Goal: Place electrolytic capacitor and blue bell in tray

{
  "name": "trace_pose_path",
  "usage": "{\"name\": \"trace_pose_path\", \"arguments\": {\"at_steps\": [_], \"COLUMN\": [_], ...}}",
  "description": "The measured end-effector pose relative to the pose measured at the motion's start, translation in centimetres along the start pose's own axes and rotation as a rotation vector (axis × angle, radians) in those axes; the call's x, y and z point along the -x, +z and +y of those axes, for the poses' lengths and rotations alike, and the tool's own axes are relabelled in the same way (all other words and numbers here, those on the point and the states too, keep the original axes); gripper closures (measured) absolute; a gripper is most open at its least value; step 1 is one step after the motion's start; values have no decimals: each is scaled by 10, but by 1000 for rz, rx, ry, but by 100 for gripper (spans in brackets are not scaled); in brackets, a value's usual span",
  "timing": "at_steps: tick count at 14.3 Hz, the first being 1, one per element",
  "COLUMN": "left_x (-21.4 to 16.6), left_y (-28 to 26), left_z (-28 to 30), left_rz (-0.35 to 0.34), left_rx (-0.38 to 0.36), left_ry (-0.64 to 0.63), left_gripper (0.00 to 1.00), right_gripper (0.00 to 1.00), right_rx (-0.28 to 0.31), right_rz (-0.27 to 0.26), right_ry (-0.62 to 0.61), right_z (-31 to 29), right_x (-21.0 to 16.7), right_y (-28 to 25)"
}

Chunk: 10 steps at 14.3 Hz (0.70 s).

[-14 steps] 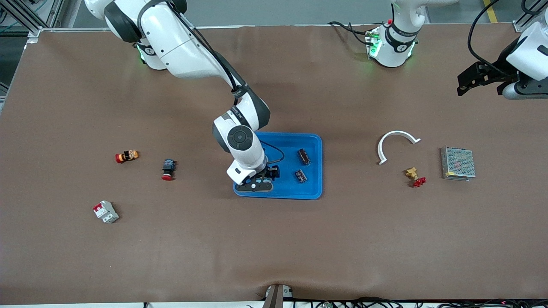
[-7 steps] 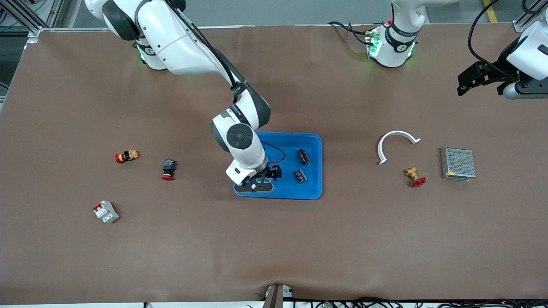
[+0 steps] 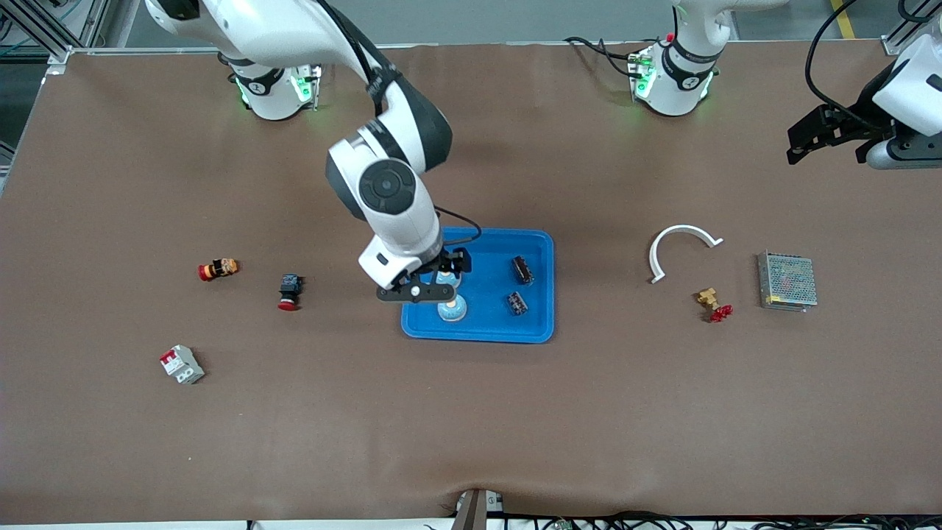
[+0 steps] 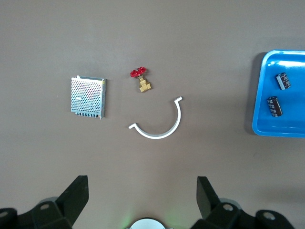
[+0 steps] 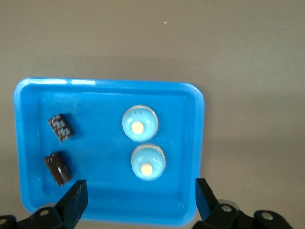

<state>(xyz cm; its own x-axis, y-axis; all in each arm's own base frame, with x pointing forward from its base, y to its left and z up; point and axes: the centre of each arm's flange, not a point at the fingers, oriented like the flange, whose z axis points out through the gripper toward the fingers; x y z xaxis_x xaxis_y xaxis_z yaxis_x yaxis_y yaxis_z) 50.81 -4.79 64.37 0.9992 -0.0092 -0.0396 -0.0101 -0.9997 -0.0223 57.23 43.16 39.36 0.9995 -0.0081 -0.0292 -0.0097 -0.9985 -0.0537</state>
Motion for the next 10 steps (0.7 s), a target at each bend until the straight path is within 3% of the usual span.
{"name": "trace_pose_path", "arguments": {"at_steps": [3, 10], "left_x": [0, 0], "left_y": [0, 0], "left_z": [0, 5], "left_rz": [0, 1], "left_rx": [0, -1], "left_ry": [1, 9], "left_gripper": [0, 0], "right_gripper": [0, 0], "right_rx": [18, 12], "right_rz": [-35, -47], "right_ry": [-15, -31], "right_z": [23, 103], "right_x": [14, 78], "right_y": [-54, -156]}}
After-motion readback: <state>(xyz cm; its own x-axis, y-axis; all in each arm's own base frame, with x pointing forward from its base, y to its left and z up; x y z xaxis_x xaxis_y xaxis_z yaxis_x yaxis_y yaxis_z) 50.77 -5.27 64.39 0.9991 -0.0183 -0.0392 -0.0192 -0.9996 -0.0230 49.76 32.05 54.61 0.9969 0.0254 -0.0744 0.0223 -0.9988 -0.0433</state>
